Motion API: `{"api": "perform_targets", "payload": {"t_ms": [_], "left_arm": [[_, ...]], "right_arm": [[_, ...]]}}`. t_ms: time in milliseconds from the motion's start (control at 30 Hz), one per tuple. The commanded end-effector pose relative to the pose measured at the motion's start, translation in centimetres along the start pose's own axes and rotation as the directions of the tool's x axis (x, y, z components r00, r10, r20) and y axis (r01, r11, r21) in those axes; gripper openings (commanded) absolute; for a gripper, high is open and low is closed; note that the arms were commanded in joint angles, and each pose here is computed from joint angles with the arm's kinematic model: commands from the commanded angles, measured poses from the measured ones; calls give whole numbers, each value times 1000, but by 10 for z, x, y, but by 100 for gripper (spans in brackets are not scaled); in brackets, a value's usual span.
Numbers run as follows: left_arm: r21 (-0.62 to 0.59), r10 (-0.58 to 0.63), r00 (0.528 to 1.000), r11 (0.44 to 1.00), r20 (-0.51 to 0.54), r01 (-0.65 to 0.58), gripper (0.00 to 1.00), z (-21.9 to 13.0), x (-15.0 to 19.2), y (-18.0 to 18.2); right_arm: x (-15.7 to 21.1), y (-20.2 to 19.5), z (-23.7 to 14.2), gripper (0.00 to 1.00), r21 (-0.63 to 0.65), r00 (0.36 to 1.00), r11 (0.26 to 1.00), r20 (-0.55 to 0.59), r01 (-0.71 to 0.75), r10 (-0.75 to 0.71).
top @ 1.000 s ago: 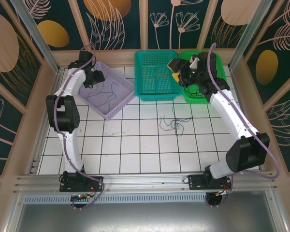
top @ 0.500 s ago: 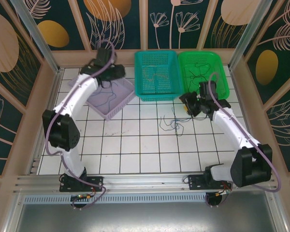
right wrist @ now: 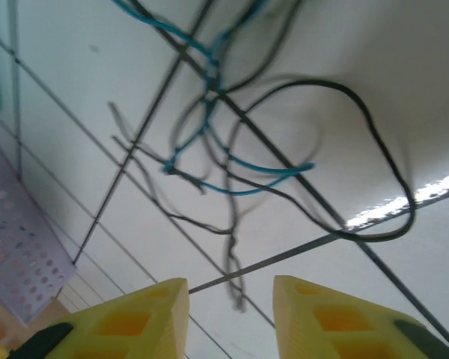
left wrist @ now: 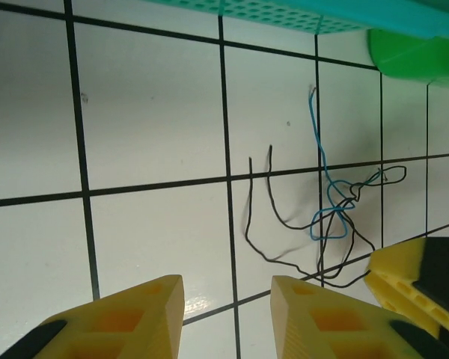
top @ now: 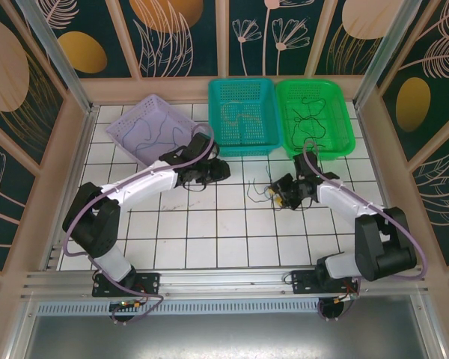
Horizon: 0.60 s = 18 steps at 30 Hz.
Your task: Untangle the cables
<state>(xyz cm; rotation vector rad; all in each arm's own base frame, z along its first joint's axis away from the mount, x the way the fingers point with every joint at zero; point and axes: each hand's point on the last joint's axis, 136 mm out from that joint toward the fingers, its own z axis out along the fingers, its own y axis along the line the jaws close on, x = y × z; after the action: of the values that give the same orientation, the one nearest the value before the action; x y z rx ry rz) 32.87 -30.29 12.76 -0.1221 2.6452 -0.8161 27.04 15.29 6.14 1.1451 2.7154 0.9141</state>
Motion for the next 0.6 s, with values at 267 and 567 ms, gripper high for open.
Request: {"api": "perform_targets", "payload": {"t_ms": [267,567], "left_arm": [[109,-8,997,994,80,-1,39,-16,-19,-32],[6,-7,940,1000,341,6,61,-81,-76,-40]], "right_arm": [[8,61,-30,0,-70,960,959,85,275,-269],[59,164,-121,0,-329,818,748,215,576,-534]]}}
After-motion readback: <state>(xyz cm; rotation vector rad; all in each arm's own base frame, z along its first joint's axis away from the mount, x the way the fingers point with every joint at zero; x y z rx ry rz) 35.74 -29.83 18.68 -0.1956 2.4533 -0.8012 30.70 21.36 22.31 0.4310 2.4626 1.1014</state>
